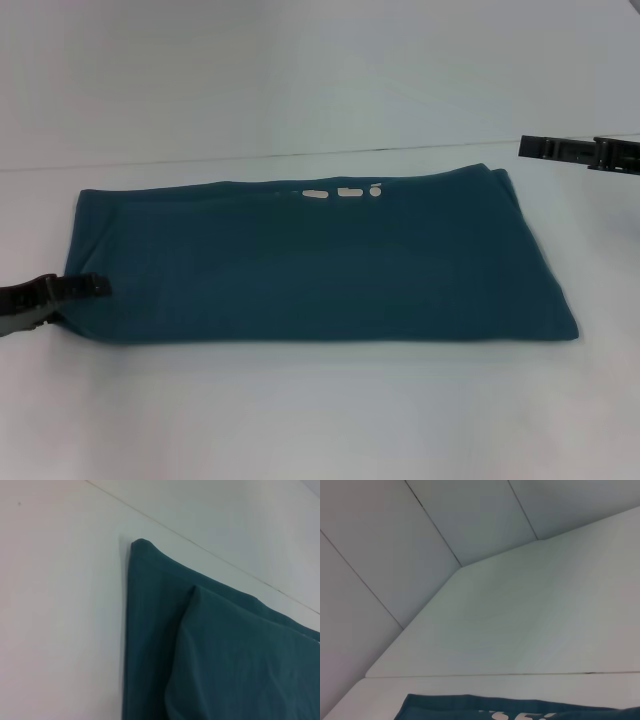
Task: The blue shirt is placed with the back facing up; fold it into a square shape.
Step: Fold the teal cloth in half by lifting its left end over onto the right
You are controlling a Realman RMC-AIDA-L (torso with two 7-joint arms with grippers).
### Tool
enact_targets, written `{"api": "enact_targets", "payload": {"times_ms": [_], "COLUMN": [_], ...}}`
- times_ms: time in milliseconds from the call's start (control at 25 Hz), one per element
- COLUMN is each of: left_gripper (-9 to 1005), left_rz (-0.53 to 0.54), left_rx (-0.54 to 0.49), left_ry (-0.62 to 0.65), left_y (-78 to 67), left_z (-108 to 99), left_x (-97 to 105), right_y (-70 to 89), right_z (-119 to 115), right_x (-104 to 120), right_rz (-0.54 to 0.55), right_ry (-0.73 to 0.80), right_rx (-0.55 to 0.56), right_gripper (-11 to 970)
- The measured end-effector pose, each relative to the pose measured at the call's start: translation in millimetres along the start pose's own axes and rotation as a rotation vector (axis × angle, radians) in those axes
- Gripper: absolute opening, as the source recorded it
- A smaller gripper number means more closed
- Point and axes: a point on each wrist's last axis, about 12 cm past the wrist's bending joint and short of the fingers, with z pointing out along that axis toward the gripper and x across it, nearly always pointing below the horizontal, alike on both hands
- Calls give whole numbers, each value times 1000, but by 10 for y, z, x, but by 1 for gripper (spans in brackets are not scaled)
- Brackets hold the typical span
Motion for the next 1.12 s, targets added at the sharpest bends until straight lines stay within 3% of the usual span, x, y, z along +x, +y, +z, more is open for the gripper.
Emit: {"api": "enact_targets", "payload": {"times_ms": [280, 520, 840, 1120], "left_gripper": [843, 614, 402, 120], "left_rz": [53, 64, 62, 58], "left_rx": [-11, -13, -21, -38], "left_ry": [0, 7, 0, -15], "left_y": [-30, -49, -34, 38], "left_z": [37, 48, 41, 5], "left_x": [-8, -14, -19, 1], "right_y": [7, 17, 19, 6], "right_z": [10, 24, 34, 51], "right_x": [-10, -16, -12, 39], "right_rz": [-2, -5, -6, 8], "right_ry": [-1, 1, -1, -4], "right_rx": [-2, -6, -5, 3], "right_gripper": [908, 907, 905, 903]}}
